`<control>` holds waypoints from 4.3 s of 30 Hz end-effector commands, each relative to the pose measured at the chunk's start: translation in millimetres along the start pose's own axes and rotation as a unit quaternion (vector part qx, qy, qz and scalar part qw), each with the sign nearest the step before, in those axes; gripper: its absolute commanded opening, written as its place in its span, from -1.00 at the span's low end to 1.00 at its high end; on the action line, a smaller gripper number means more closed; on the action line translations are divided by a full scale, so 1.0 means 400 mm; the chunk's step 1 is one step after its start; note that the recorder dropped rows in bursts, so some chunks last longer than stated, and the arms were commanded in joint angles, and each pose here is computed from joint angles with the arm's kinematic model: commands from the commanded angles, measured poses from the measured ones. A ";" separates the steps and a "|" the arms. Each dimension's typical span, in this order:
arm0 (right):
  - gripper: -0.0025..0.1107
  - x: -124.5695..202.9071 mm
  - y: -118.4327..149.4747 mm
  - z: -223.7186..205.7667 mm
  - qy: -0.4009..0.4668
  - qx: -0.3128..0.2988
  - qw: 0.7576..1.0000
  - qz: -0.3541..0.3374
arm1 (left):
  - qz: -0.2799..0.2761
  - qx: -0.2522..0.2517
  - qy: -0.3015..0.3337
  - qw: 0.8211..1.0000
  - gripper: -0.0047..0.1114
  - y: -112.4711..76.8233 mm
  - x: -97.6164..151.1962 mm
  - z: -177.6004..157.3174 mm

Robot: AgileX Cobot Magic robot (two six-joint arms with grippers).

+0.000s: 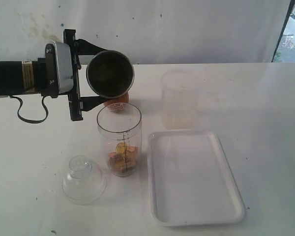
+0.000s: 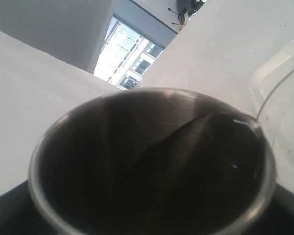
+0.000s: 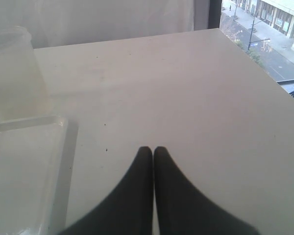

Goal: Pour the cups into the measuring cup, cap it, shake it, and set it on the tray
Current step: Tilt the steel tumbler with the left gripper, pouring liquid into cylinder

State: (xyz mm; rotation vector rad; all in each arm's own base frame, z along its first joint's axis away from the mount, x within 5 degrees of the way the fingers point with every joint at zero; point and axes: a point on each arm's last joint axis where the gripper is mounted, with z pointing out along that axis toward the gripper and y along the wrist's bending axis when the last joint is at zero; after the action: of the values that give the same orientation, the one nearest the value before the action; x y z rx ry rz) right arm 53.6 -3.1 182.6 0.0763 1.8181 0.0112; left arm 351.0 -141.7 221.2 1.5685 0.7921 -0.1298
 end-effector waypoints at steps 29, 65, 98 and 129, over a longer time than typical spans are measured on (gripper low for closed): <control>-0.96 -0.002 0.000 0.000 -0.002 0.000 1.000 0.000 | 0.122 -0.047 -0.018 0.991 -0.92 0.033 -0.024 -0.005; -0.96 -0.002 0.000 0.000 -0.002 0.000 1.000 0.000 | -0.023 -0.040 0.005 0.999 -0.92 0.030 -0.011 -0.005; -0.96 -0.001 0.000 0.000 -0.001 0.000 1.000 0.011 | 0.359 -0.049 0.021 0.932 -0.92 0.036 -0.013 -0.005; -0.96 -0.001 0.000 0.000 -0.001 0.000 1.000 0.011 | 0.373 -0.063 -0.022 0.925 -0.92 0.001 -0.033 -0.011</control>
State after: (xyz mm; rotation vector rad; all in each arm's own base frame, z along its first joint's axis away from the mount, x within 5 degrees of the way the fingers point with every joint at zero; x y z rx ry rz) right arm 53.6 -3.1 182.4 0.0923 1.8198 0.0231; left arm 342.3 -142.1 220.3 1.6768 0.1291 0.4242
